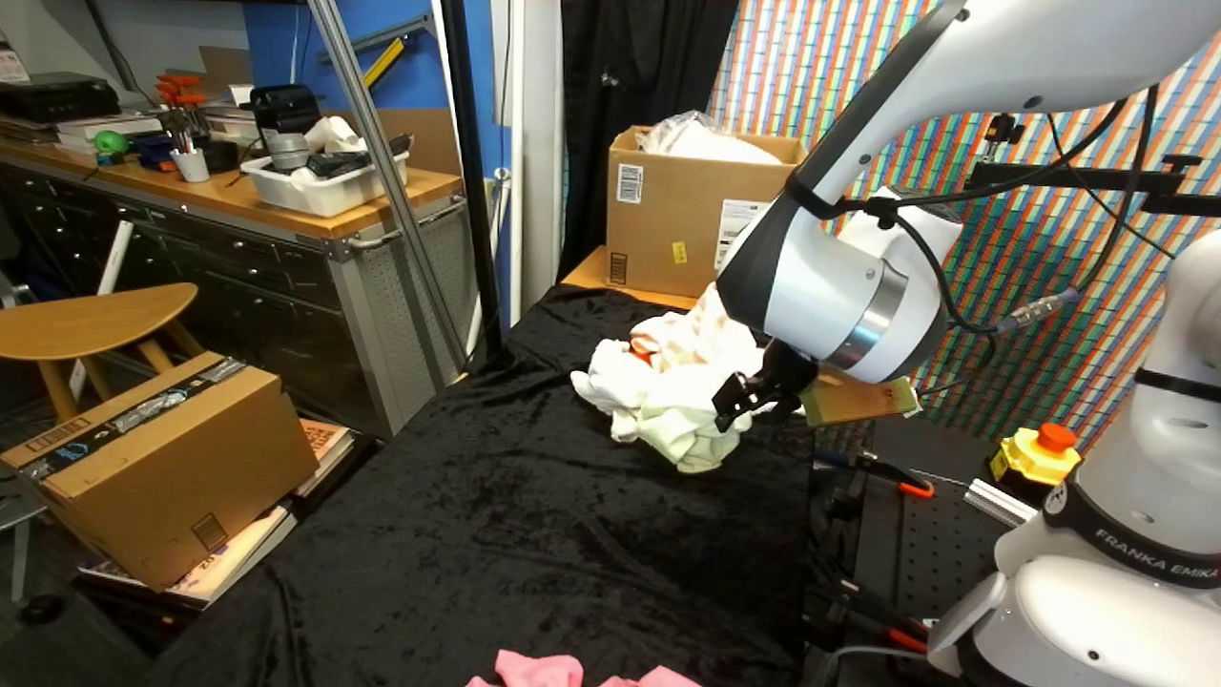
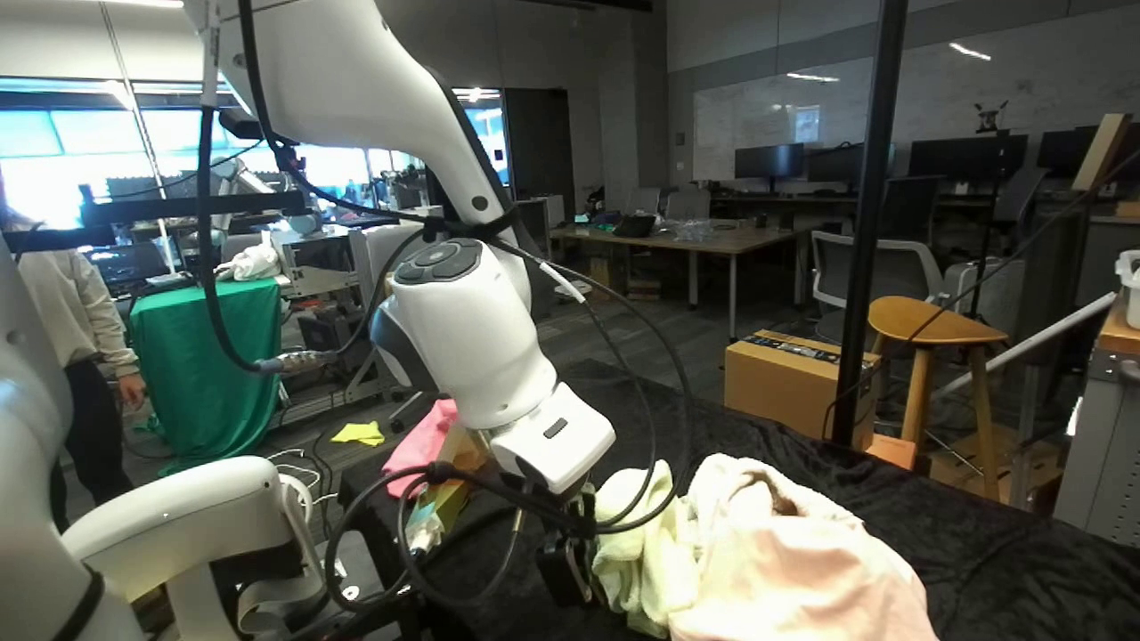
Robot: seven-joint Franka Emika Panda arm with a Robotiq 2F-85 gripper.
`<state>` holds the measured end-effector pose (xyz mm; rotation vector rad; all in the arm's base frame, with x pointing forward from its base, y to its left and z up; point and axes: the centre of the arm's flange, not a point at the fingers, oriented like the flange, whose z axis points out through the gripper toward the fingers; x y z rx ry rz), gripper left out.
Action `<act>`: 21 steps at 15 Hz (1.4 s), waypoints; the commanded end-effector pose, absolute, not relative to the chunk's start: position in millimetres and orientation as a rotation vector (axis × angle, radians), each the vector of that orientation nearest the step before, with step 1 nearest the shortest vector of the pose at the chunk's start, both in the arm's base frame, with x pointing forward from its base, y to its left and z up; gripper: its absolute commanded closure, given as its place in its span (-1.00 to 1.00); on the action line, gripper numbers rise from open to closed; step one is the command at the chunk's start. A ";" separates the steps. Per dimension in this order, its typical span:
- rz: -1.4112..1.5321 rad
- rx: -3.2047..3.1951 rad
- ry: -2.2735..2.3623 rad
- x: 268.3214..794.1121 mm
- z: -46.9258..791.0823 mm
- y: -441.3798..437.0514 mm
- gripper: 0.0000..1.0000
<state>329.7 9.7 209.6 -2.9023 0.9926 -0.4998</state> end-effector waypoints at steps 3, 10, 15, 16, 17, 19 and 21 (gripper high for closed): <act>-0.396 -3.001 0.811 324.9 277.0 21.1 -1.00; -0.284 -3.054 0.688 309.8 256.8 30.2 -1.00; -0.272 -3.054 0.655 305.5 251.5 27.8 -1.00; -0.274 -3.054 0.652 305.4 251.4 26.6 -1.00; -0.274 -3.053 0.652 305.2 251.4 25.3 -1.00; -0.270 -3.052 0.653 305.0 251.3 22.5 -1.00; -0.275 -3.052 0.649 303.8 251.7 20.7 -1.00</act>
